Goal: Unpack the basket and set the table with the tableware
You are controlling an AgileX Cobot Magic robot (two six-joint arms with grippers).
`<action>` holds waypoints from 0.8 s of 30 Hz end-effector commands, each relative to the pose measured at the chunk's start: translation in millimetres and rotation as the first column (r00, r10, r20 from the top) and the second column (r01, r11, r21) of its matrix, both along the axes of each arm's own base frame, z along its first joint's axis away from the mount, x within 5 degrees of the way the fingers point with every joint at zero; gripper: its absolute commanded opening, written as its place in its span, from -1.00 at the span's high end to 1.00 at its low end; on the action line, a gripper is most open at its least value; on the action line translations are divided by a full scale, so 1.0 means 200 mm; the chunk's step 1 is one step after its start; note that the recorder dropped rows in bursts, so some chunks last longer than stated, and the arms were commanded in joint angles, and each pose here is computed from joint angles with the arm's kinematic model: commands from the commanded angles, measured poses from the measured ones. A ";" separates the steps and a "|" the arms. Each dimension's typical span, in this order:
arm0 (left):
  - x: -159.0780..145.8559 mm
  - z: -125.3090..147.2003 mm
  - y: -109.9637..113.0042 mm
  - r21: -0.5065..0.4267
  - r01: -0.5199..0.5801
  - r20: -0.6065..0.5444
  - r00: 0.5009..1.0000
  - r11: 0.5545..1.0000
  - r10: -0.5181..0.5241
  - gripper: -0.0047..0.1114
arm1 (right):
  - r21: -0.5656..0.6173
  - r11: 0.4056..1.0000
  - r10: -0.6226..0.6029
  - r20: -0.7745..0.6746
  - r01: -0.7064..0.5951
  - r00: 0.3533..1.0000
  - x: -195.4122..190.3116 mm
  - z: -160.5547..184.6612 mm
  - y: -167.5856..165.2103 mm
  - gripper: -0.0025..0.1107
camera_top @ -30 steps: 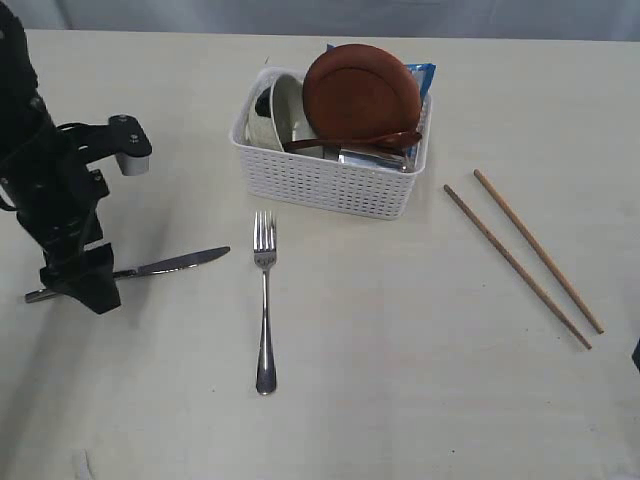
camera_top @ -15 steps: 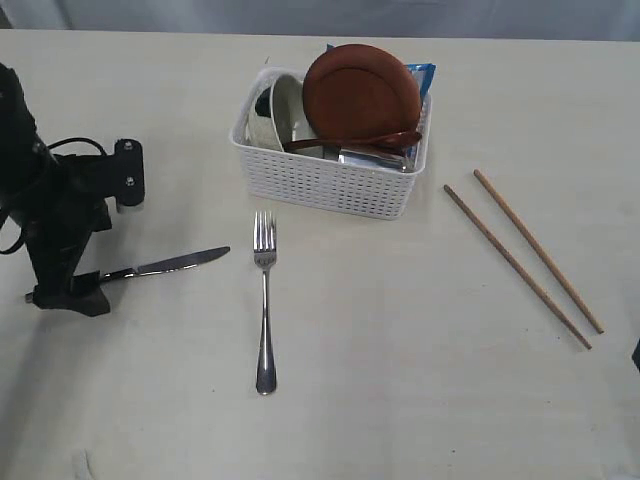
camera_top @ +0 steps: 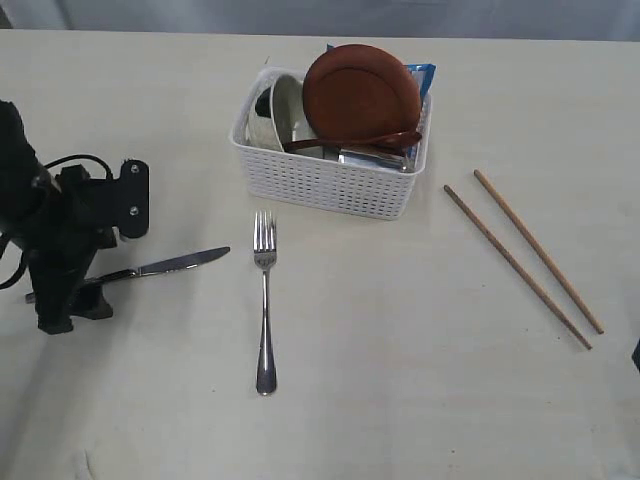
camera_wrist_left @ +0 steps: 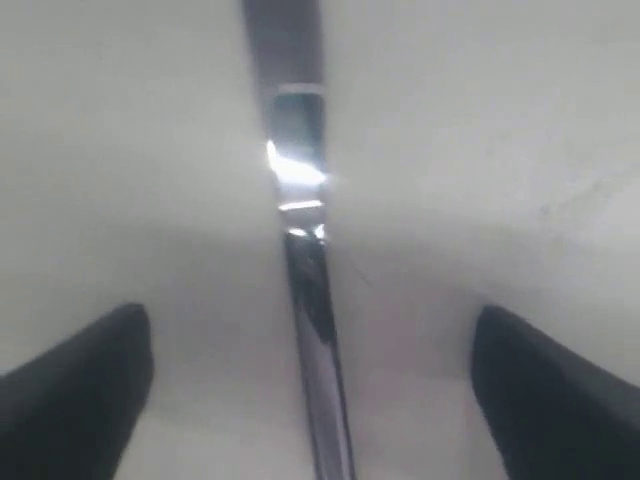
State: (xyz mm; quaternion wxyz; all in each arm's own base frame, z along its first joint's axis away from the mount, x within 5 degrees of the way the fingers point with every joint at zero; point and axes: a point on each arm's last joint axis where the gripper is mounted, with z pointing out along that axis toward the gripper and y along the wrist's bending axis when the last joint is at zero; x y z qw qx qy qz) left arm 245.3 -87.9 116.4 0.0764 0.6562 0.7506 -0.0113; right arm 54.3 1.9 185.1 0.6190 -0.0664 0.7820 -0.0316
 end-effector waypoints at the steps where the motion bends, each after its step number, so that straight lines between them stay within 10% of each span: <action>1: -0.02 -0.08 0.00 -0.003 -0.107 -0.024 0.994 0.994 0.107 0.14 | -0.007 1.000 -0.008 0.006 0.008 1.000 0.00 0.00 0.00 0.96; 5: -0.03 -0.08 0.00 0.001 -0.117 -0.041 0.992 0.993 0.117 0.53 | -0.007 1.000 -0.008 0.006 0.008 1.000 0.00 0.00 0.00 0.96; 12: -0.05 -0.08 0.00 0.014 -0.159 -0.091 0.983 0.987 0.160 0.03 | -0.007 1.000 -0.008 0.006 0.008 1.000 0.00 0.00 0.00 0.96; 19: -0.09 -0.08 0.01 0.042 -0.149 -0.171 0.973 0.988 0.154 0.92 | -0.007 1.000 -0.008 0.006 0.008 1.000 0.00 0.00 0.00 0.96; 24: -0.10 -0.08 0.01 0.067 -0.335 -0.203 0.918 0.940 0.342 0.92 | -0.007 1.000 -0.008 0.006 0.008 1.000 0.00 0.00 0.00 0.96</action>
